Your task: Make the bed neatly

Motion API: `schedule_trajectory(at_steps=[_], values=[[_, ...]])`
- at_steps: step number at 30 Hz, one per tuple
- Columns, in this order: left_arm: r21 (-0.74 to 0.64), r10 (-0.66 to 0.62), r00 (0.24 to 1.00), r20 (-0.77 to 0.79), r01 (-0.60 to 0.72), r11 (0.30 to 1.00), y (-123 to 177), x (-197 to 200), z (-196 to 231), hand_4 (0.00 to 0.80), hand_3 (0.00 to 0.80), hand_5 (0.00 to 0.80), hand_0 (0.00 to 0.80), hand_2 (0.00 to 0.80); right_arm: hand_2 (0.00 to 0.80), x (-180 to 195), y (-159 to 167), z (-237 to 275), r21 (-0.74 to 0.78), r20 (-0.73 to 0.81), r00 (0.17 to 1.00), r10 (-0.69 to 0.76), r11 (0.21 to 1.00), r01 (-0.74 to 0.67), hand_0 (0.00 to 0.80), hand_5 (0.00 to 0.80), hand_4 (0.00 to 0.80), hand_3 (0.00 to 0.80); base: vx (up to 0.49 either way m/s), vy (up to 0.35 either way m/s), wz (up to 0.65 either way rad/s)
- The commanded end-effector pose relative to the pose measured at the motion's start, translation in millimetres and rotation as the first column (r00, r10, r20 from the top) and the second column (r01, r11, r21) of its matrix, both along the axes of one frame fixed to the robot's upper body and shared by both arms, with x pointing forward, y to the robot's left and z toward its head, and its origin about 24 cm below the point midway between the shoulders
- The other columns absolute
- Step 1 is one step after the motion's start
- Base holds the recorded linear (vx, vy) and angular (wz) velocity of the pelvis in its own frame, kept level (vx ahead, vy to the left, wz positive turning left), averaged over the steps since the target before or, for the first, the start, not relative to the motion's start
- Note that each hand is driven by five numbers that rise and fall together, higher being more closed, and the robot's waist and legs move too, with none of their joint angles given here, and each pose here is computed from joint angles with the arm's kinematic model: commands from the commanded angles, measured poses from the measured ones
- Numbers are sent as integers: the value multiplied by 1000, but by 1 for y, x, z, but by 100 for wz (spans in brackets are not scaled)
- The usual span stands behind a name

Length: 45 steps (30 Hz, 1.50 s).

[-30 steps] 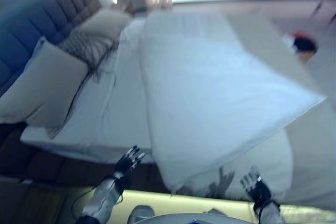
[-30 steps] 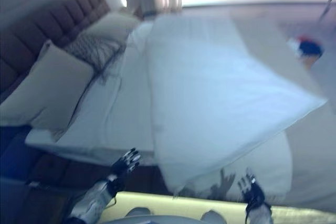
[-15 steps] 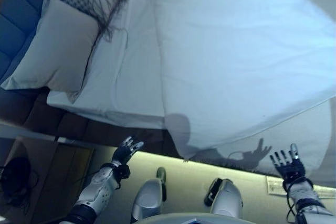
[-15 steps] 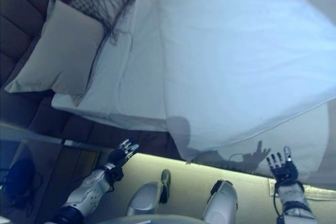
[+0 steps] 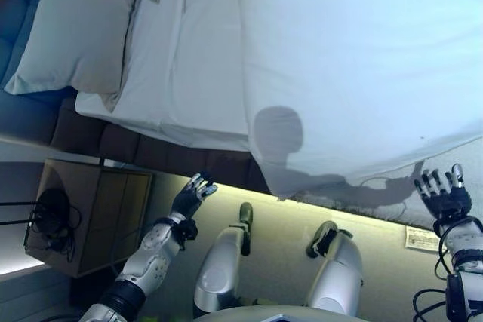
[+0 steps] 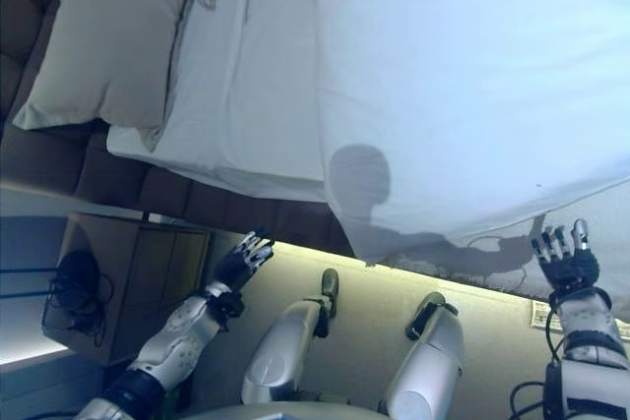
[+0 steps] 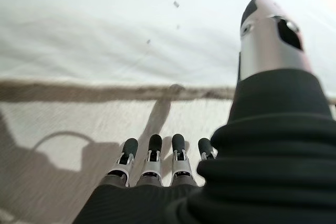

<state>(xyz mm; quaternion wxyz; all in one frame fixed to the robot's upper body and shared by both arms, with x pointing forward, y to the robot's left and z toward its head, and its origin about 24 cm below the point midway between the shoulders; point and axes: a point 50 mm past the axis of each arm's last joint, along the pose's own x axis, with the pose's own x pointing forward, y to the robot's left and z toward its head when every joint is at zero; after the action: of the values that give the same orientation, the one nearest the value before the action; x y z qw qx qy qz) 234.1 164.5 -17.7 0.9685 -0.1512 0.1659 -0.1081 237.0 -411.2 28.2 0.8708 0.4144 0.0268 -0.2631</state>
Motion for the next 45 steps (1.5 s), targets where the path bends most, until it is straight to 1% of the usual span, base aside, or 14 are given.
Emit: schedule_trajectory(at_steps=[1,8,9,10,11,12,13,20,23,27,30,36,39,45], values=[[-44,5,990,141,1,999,3,11,33,0,0,0,0,0,0,10,-17,36,-76,94,996,-10,997,17,0,0,0,0,-12,6,5],[-52,-7,990,139,14,999,4,11,32,0,0,0,0,0,0,20,-26,68,-125,159,987,13,992,7,0,0,0,0,-6,25,6],[-54,-8,990,138,16,998,4,11,32,0,0,0,0,0,66,20,-27,71,-132,165,986,19,991,3,66,66,66,66,11,24,3],[-56,-9,990,138,17,998,5,11,33,0,0,0,0,0,182,20,-28,74,-141,172,985,26,990,-2,182,182,182,182,0,0,0],[-56,-10,991,137,17,998,5,11,33,0,0,0,0,0,333,20,-28,75,-145,175,984,32,989,-6,333,333,333,333,0,0,0],[-55,-10,991,135,17,998,7,10,33,0,0,0,0,0,649,20,-28,76,-147,176,984,35,989,-9,649,649,649,649,0,0,0],[-53,-9,991,132,16,998,8,10,32,0,0,0,0,0,800,21,-28,76,-144,173,984,35,990,-10,800,800,800,800,0,0,0],[-57,3,991,135,4,998,12,11,34,0,0,0,0,0,800,17,-29,71,-101,159,987,25,995,-9,800,800,800,800,-11,4,1],[-65,16,990,141,-7,998,15,11,34,0,0,0,0,0,800,16,-25,60,-100,134,990,54,994,-41,800,800,800,800,-28,9,1],[-64,33,989,144,-24,998,19,13,37,0,0,0,0,0,800,16,-10,36,-183,25,989,147,973,-140,800,800,800,800,0,0,0],[-34,51,988,144,-46,998,24,14,39,0,0,0,0,0,800,22,7,24,-204,-7,973,231,952,-227,800,800,800,800,45,-31,1],[227,57,991,118,-83,970,27,13,26,0,0,0,0,0,800,46,71,-5,-186,-26,906,423,888,-420,800,800,800,800,93,-50,-1],[370,71,994,87,-98,924,28,12,14,0,0,0,0,0,800,59,120,-19,-153,-46,853,520,840,-521,800,800,800,800,100,-15,-8],[519,39,997,68,-69,852,17,12,-1,0,0,0,0,0,800,73,201,-27,-115,-75,761,645,752,-649,800,800,800,800,135,3,-10]])
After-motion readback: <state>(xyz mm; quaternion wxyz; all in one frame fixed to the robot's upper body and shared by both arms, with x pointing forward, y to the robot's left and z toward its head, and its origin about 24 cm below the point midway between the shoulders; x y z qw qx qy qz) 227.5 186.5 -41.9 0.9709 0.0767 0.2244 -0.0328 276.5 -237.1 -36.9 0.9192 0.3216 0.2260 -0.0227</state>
